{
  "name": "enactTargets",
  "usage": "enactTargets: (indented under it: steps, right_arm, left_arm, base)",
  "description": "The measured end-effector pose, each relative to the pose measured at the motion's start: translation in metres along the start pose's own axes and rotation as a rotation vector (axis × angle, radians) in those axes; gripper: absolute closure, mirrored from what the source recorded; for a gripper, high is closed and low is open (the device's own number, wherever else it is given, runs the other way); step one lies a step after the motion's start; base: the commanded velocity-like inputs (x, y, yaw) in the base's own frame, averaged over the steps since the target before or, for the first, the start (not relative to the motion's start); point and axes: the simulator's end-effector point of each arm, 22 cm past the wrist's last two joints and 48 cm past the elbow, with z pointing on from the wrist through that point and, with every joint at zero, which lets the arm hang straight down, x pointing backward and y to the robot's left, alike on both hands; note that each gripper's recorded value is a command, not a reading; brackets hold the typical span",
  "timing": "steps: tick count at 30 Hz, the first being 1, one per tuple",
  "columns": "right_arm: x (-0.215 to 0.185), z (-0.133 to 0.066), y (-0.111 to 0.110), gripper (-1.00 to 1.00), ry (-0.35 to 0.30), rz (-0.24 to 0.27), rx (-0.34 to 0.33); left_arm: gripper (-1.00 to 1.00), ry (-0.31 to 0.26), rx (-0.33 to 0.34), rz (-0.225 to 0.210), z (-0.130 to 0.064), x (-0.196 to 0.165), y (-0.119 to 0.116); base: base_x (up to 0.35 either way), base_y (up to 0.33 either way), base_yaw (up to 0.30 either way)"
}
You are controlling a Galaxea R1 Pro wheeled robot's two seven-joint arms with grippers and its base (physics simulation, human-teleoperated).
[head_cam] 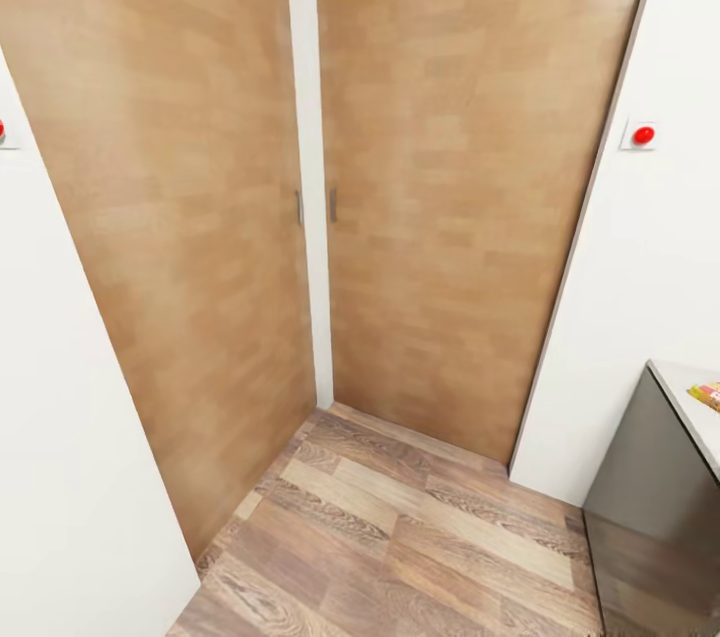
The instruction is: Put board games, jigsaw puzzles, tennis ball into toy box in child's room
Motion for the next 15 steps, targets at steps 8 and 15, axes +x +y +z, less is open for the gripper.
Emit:
enactTargets:
  steps: [8,15]
  right_arm:
    - [0.002,-0.013,0.001,-1.00,0.005,0.000,0.000]
    - [0.004,-0.025,0.001,-1.00,0.009,0.001,0.000]
  left_arm:
    - [-1.00,0.005,0.000,0.001,-0.013,0.002,0.000]
    - [-1.00,0.010,0.000,0.002,-0.025,0.004,0.000]
  base:
    - [0.000,0.000,-0.251]
    - [0.000,0.000,-0.256]
